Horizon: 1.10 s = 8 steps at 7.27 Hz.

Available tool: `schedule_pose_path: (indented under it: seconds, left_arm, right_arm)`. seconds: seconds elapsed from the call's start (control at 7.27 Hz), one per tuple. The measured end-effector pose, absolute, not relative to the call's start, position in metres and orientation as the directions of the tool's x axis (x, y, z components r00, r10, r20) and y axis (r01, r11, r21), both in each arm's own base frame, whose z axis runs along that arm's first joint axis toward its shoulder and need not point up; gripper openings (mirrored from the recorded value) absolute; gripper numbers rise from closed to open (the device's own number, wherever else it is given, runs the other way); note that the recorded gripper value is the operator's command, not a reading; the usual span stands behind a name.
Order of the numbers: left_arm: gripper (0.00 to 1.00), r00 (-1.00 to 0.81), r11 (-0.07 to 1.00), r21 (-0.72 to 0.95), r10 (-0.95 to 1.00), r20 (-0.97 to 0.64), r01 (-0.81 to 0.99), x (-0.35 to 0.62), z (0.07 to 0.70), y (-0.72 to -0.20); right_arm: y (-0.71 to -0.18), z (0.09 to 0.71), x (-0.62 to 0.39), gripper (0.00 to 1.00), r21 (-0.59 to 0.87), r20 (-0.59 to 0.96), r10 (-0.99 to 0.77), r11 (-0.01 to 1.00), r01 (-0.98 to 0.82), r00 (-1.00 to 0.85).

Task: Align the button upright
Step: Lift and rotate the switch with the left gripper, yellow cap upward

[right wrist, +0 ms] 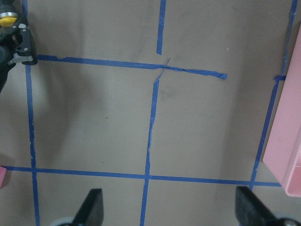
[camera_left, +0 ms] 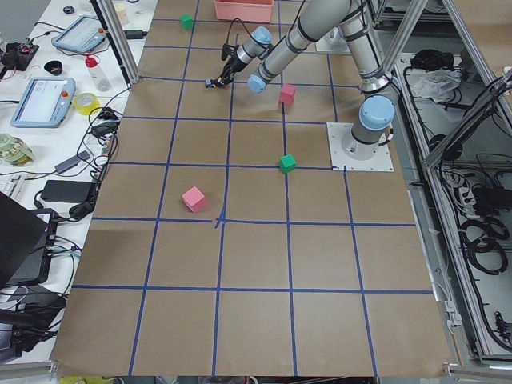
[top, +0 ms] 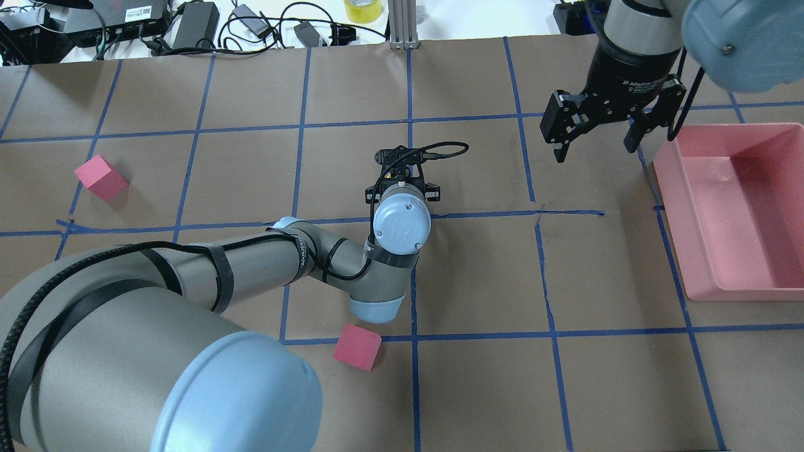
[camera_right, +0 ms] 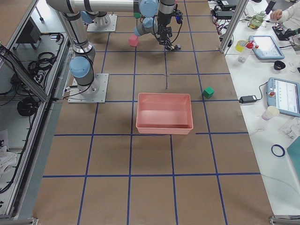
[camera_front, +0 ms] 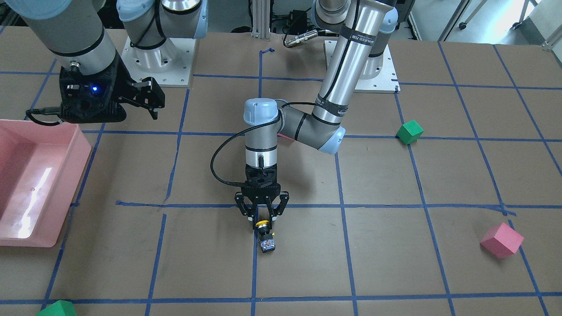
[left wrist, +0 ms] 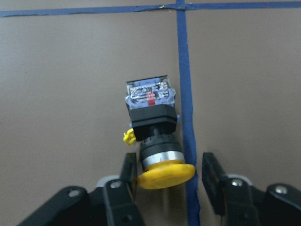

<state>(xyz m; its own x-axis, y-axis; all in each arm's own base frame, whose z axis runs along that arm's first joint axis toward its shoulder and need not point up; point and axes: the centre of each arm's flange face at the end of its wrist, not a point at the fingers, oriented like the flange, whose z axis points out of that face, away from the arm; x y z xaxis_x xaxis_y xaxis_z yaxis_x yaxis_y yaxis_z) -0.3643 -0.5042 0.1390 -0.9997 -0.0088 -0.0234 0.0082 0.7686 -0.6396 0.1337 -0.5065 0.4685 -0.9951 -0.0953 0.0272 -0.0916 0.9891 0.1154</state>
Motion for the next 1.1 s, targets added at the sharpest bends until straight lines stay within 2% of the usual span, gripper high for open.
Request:
schedule_pose_path:
  seconds: [0.69, 1.1]
  left_arm:
    - [0.16, -0.997, 0.775, -0.630, -0.071, -0.004, -0.052, -0.335, 0.195, -0.530]
    - [0.16, -0.977, 0.880, -0.424, -0.200, 0.074, -0.213, -0.305, 0.252, -0.553]
  right_arm:
    - [-0.506, 0.468, 0.133, 1.00, 0.117, 0.032, -0.096, 0.989, -0.091, -0.995]
    - [-0.506, 0.468, 0.133, 1.00, 0.117, 0.036, -0.096, 0.989, -0.091, -0.995]
